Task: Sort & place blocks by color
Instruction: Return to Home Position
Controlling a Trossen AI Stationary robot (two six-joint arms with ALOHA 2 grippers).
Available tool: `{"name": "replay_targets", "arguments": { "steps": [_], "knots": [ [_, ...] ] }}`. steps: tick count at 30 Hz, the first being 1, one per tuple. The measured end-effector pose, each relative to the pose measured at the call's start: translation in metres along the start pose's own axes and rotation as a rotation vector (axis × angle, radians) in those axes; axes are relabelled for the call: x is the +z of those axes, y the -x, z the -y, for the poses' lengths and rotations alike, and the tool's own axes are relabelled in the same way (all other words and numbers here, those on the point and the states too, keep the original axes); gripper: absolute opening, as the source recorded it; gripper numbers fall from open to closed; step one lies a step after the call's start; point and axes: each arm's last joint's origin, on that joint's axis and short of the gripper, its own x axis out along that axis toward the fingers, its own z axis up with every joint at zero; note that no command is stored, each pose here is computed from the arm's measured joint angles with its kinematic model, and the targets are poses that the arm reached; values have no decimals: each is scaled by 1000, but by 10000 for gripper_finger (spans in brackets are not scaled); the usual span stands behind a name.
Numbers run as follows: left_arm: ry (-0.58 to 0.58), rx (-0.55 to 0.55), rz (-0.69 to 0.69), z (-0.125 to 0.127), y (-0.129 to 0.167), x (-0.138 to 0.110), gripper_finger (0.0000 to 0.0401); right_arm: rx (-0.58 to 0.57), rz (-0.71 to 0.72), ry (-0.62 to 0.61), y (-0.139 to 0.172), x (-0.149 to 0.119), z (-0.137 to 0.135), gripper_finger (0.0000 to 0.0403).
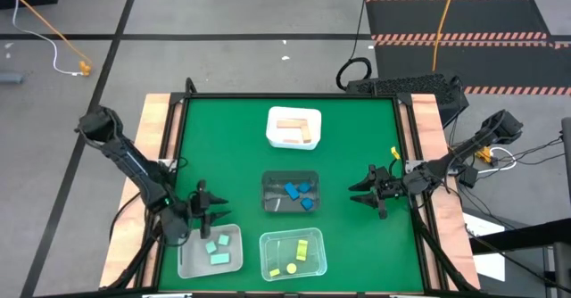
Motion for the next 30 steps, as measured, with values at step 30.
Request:
{"name": "replay_targets", "arguments": {
  "steps": [30],
  "knots": [
    [-78, 190, 343, -90, 13, 49, 163, 0, 0, 0, 0, 0, 0, 157]
  ]
}}
